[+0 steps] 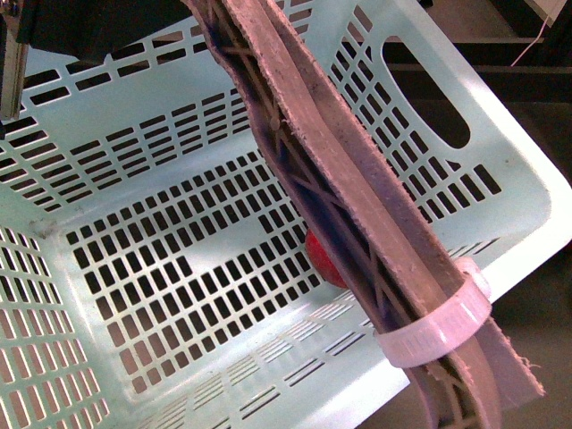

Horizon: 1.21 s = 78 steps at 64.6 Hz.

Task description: Pick apple with right arm and hold basket with left

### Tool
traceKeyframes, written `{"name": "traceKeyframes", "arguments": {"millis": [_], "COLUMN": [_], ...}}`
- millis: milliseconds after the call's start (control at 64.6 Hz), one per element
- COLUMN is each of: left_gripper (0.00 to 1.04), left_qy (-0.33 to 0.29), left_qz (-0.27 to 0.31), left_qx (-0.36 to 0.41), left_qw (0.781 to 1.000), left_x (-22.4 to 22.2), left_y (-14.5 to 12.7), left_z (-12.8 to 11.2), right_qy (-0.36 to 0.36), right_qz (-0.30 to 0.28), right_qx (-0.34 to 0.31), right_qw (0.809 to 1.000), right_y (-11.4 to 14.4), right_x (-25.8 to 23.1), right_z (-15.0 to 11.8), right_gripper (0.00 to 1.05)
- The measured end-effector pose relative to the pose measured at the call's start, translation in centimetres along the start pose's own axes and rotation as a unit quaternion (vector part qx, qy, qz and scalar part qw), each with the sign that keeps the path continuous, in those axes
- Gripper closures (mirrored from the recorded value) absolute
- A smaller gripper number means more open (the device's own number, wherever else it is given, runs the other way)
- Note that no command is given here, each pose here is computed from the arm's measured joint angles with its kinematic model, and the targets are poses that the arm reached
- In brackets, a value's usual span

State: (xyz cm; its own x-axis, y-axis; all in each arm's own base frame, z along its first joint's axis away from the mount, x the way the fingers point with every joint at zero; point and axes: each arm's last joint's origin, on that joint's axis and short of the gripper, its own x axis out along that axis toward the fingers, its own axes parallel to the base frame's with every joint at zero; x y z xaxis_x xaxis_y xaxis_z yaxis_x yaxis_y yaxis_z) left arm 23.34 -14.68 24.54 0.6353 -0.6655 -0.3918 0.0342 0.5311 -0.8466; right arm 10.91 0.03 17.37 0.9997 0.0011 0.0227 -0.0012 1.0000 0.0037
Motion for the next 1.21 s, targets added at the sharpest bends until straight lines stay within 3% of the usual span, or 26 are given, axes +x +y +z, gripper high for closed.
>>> {"name": "traceKeyframes", "arguments": {"millis": [526,604,650,913,944,1068,1207], "left_gripper": [0.98,0.98,0.98,0.98,0.98,0.98,0.98], "left_qy": [0.0,0.0,0.0,0.0,0.0,-0.11,-0.224], "left_qz": [0.001,0.001,0.001,0.001,0.001,0.093,0.125], "left_qx": [0.0,-0.001,0.0,0.0,0.0,-0.082,-0.158], "left_qw": [1.0,1.0,1.0,1.0,1.0,0.986,0.954], "left_x": [0.0,0.0,0.0,0.0,0.0,0.1,0.0], "left_y": [0.0,0.0,0.0,0.0,0.0,0.1,2.0], "left_z": [0.0,0.0,0.0,0.0,0.0,0.3,3.0], "right_qy": [0.003,0.003,0.003,0.003,0.003,0.003,0.002], "right_qz": [0.0,0.0,0.0,0.0,0.0,0.001,0.0], "right_qx": [0.0,0.0,0.0,0.0,0.0,0.0,0.0], "right_qw": [1.0,1.0,1.0,1.0,1.0,1.0,1.0], "right_y": [0.0,0.0,0.0,0.0,0.0,0.0,0.0], "right_x": [-1.2,-1.2,-1.2,-1.2,-1.2,-1.2,-1.3], "right_z": [-0.3,-0.3,-0.3,-0.3,-0.3,-0.3,-0.3], "right_gripper": [1.03,0.93,0.8,0.38,0.3,0.09,0.09]}}
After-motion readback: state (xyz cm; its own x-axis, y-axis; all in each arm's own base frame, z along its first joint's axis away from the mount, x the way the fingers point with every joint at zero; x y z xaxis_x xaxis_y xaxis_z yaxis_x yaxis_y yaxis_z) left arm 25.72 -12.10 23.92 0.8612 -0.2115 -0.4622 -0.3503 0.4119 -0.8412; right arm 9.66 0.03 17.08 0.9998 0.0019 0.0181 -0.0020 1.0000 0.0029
